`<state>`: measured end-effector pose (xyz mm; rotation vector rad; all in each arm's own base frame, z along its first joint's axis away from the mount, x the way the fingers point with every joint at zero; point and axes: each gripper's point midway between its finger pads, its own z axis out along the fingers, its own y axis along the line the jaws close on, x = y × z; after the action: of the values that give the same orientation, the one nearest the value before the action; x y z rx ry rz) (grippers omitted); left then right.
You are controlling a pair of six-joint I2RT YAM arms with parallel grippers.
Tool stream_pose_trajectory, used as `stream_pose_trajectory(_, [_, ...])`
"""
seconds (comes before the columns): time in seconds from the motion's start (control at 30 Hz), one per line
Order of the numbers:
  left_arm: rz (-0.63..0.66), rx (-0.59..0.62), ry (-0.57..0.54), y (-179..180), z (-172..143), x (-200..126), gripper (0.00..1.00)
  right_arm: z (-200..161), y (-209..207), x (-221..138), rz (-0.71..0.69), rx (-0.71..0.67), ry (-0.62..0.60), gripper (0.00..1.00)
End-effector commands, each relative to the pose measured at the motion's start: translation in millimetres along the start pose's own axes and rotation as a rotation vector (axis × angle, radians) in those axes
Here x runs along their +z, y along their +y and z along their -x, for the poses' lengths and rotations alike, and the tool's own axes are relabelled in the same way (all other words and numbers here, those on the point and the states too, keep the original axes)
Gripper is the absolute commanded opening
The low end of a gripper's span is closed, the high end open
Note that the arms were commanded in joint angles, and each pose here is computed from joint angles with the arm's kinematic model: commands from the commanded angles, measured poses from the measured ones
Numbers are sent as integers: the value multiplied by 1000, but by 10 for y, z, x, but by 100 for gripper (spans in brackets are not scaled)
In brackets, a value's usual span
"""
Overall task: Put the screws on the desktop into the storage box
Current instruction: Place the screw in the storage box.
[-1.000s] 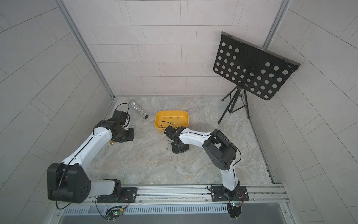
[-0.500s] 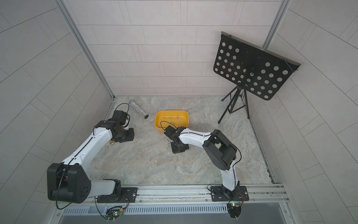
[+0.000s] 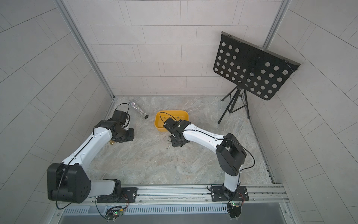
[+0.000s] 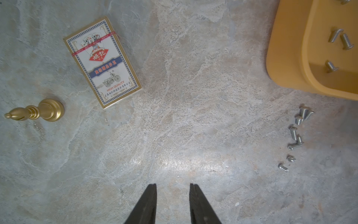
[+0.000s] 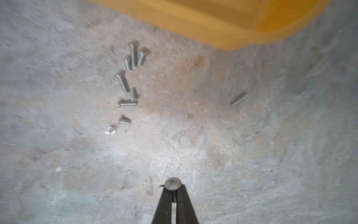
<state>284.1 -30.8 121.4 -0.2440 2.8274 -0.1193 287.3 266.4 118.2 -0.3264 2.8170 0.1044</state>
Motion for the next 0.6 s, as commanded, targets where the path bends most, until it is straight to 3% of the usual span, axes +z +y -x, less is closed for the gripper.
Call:
stream_pose_trajectory(0.0, [11, 10, 23, 41, -48, 51, 35, 171, -169, -253, -49, -12, -44, 0])
stream_pose_trajectory(0.23, [10, 9, 23, 41, -52, 52, 35, 833, -258, -329, -48, 39, -119, 0])
stream_pose_trajectory(0.57, [3, 10, 23, 29, -51, 51, 35, 1437, -445, 384, -51, 135, -54, 0])
